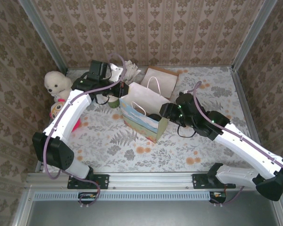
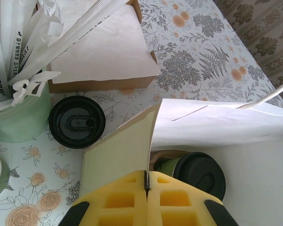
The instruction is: Pack the takeout coffee
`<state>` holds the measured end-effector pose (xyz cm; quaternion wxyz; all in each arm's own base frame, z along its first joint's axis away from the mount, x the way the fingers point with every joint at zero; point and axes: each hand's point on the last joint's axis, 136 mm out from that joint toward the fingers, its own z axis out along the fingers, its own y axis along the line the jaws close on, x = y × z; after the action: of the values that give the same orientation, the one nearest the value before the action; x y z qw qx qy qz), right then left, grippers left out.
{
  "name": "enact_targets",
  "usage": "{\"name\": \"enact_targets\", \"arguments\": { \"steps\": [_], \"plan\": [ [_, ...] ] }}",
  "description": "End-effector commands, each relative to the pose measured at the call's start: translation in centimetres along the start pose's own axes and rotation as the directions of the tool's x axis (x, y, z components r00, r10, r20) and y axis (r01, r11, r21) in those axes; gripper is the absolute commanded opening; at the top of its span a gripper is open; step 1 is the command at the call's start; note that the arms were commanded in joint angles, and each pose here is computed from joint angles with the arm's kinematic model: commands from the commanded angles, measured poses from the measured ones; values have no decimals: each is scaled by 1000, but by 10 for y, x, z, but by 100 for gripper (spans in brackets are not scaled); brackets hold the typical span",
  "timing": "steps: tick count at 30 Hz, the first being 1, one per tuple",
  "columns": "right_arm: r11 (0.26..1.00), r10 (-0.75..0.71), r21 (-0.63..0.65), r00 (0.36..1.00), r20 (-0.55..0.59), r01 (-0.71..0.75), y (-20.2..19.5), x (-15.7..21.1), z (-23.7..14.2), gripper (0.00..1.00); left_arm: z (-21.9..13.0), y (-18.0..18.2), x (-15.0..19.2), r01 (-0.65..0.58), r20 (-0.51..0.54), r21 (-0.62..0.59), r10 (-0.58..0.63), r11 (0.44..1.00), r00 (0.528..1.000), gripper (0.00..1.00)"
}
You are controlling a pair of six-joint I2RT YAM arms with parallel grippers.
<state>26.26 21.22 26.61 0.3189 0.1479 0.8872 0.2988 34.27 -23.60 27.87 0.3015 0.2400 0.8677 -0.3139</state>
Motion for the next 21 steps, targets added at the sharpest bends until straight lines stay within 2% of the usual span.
{"name": "enact_targets", "arguments": {
  "steps": [1,10,13,17,21],
  "plan": [
    [1000,-31,-3,999,-15,31,7,-1,-6,47,-11,-12,-2,17,28,22,-18,1000,999,0],
    [991,-131,-20,991,-35,130,14,-2,-12,16,-12,-16,4,135,32,23,-136,991,990,0],
    [978,-198,62,980,-20,199,1,-9,-14,7,-14,-21,7,154,39,15,-154,988,987,0],
    [965,-242,92,969,-44,246,-9,-22,-12,0,-21,-24,12,195,60,-2,-195,981,979,0],
    [943,-317,85,946,-64,322,-5,-32,-12,0,-19,-39,17,231,64,47,-233,972,970,0]
  ]
}}
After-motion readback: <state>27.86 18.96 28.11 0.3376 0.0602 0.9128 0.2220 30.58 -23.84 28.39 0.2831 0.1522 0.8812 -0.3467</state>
